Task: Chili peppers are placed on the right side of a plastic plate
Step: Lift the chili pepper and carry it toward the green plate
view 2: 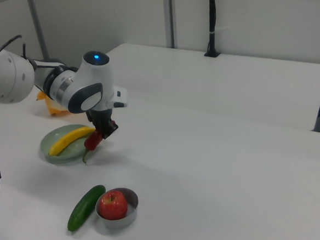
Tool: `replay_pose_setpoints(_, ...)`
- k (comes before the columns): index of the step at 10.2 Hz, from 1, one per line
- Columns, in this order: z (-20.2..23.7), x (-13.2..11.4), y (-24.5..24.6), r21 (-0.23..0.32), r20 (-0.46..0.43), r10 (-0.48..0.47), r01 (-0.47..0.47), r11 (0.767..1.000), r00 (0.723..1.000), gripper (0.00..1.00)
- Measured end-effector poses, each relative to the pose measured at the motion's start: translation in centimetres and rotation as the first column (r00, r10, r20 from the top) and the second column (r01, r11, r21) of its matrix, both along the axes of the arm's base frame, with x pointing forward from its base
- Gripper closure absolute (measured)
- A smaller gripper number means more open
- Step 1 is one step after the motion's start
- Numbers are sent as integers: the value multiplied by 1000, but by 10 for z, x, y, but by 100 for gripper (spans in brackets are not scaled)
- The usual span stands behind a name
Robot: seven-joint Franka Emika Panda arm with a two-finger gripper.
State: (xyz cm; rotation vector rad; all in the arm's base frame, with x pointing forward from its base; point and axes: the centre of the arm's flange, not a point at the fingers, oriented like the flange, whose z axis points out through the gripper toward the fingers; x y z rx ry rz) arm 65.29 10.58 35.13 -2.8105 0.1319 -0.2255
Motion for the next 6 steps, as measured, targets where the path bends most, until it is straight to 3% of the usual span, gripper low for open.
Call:
replay_pose_setpoints(3,-11,-5,4,-1,-21,8,-8,1000,1000,62)
replay_pose_setpoints(5,-19,-9,8,-3,-38,15,-16,1000,999,52)
replay_pose_setpoints(6,-20,-10,10,-12,-35,34,-34,999,999,35)
